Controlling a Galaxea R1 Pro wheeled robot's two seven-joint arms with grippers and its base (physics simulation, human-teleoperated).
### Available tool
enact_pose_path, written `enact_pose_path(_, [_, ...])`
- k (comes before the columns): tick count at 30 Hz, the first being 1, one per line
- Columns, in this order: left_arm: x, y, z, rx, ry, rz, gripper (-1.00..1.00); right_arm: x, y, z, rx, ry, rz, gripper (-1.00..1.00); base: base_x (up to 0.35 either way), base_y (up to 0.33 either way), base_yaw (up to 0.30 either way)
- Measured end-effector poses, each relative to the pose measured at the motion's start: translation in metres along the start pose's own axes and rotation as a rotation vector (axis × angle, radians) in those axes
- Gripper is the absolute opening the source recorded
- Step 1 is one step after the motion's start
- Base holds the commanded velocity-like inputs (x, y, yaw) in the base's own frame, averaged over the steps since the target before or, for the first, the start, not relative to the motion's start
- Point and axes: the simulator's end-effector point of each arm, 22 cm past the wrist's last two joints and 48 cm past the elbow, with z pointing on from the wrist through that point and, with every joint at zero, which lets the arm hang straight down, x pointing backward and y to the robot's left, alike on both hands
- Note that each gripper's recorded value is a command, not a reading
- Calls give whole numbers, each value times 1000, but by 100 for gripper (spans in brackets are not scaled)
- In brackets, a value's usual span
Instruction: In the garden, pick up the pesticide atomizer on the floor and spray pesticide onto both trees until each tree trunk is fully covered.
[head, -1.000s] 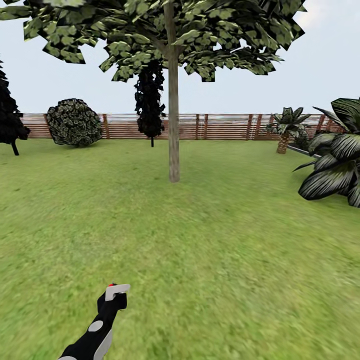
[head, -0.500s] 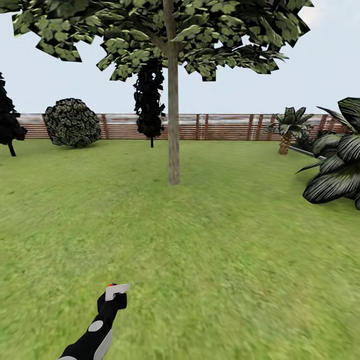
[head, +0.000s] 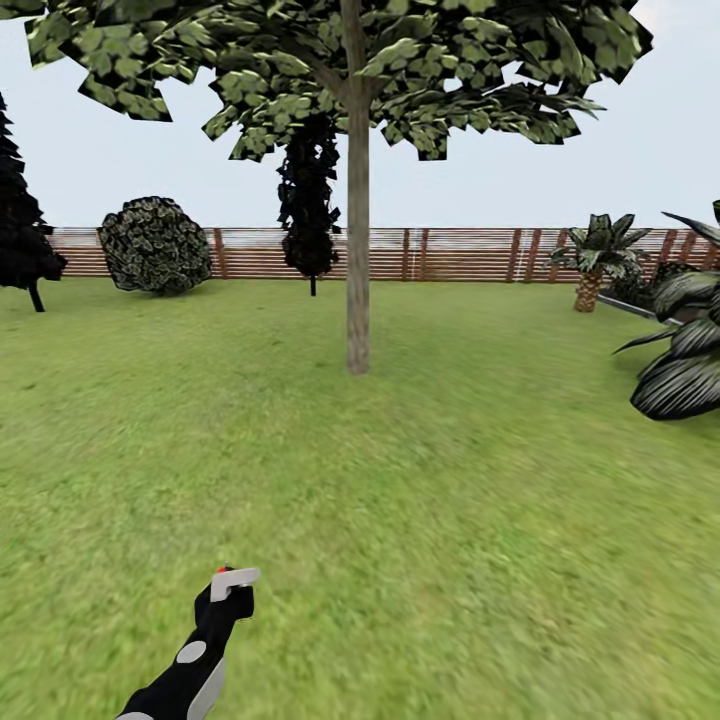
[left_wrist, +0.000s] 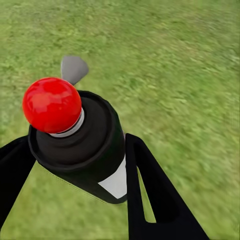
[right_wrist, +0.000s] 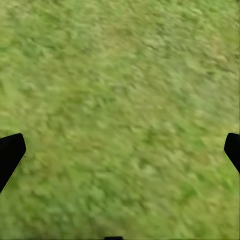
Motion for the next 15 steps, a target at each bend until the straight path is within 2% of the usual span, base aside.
enact_pose_path(15, [0,0,0,0,1,0,-100,0,0,0,0,0,-1,100,350,63,3])
